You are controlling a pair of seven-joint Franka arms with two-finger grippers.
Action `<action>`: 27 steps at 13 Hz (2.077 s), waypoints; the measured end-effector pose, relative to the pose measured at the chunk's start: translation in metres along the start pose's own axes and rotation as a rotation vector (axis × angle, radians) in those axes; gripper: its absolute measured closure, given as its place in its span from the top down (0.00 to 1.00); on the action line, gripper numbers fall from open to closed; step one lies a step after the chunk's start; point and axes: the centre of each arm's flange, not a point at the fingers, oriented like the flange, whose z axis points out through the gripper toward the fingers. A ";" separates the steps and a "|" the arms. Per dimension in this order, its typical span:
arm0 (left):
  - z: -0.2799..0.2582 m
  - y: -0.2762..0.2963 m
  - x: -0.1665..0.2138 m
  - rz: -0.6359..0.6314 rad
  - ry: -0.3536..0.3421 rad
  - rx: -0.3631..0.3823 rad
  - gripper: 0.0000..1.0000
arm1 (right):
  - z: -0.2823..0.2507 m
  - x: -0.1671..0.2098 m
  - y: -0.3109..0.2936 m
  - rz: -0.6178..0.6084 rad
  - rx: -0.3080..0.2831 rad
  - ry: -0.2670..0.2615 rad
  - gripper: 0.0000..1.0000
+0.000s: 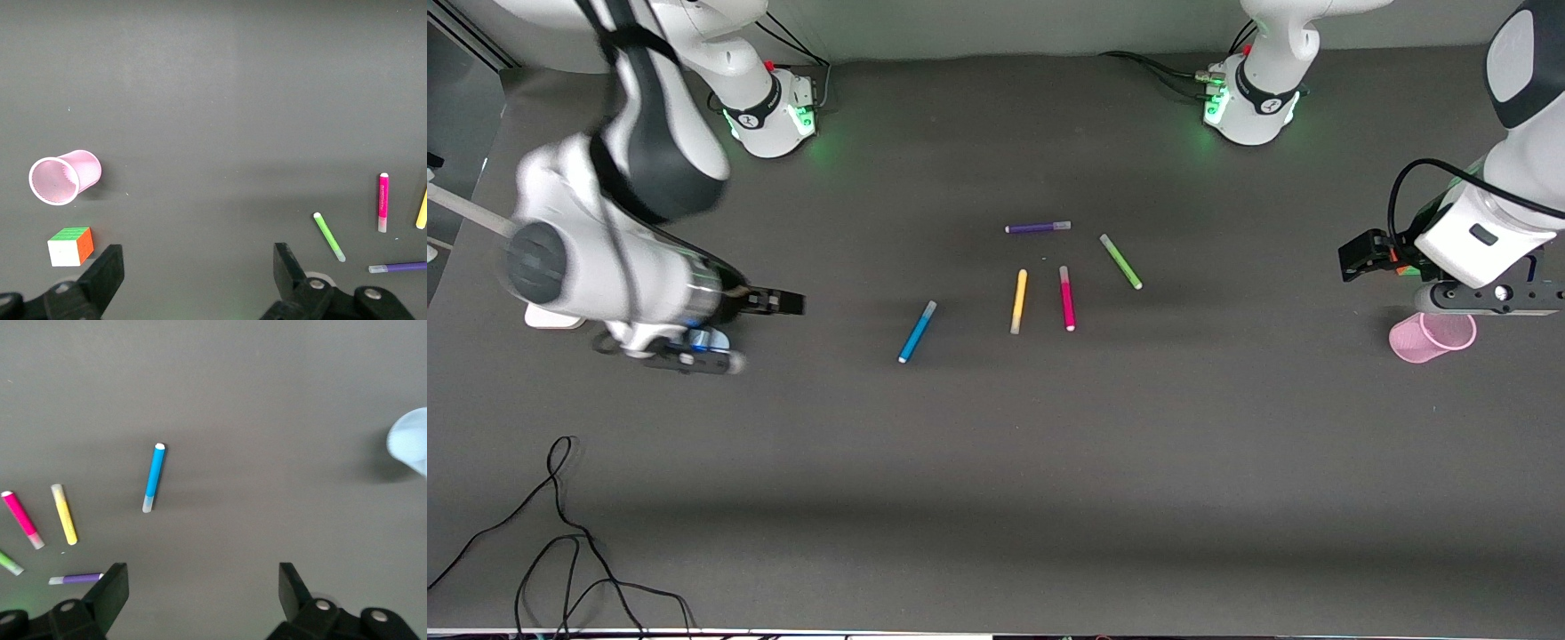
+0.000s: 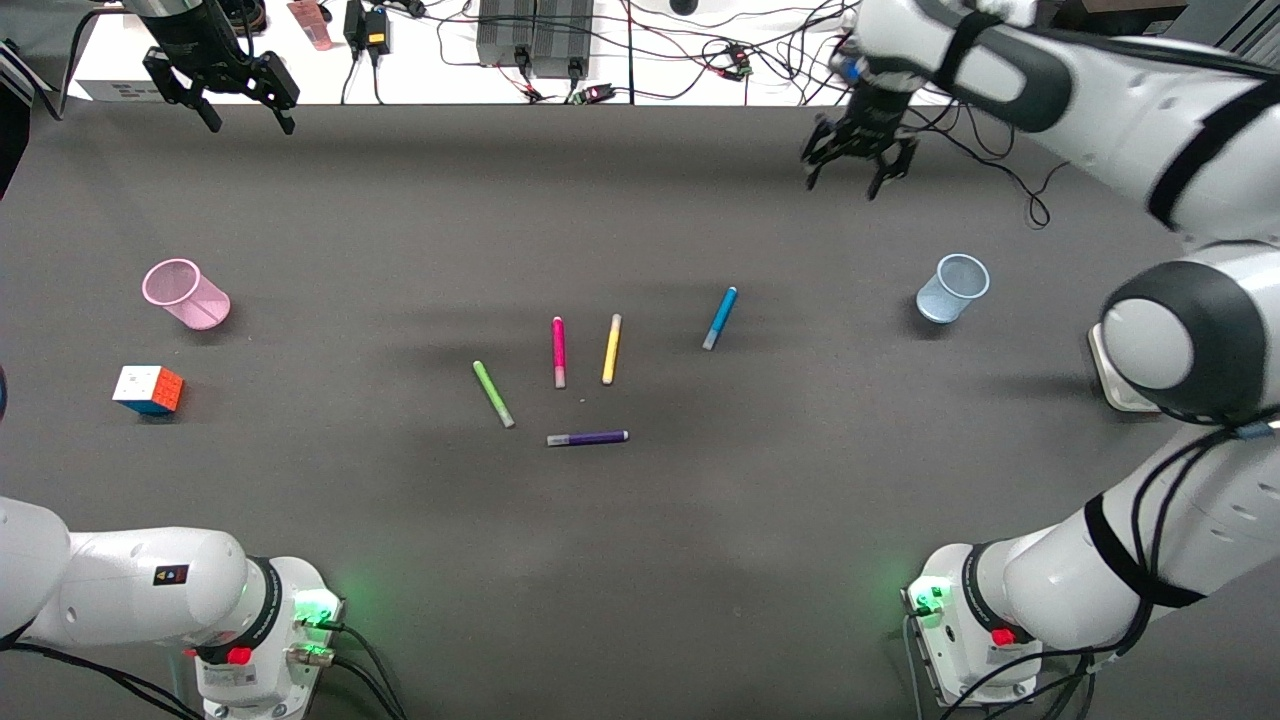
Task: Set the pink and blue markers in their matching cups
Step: 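Reach the right gripper down over the blue marker, then grasp the blue marker with the right gripper while the left gripper reaches the pink marker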
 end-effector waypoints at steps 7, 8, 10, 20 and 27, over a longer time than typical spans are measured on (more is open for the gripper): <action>0.002 0.000 -0.002 0.000 -0.017 0.001 1.00 | 0.143 0.045 -0.055 0.113 -0.020 -0.043 1.00; 0.002 0.000 -0.002 0.000 -0.017 0.002 1.00 | 0.162 0.048 -0.064 0.142 -0.014 -0.038 1.00; 0.002 0.000 -0.002 0.001 -0.017 0.002 1.00 | 0.201 0.051 -0.084 0.190 -0.010 -0.026 1.00; 0.035 0.042 -0.003 0.069 -0.010 0.002 1.00 | 0.253 0.067 -0.081 0.273 0.035 -0.032 0.24; 0.138 0.193 -0.022 0.023 -0.019 0.002 0.99 | 0.184 0.063 -0.067 0.274 0.031 -0.072 0.18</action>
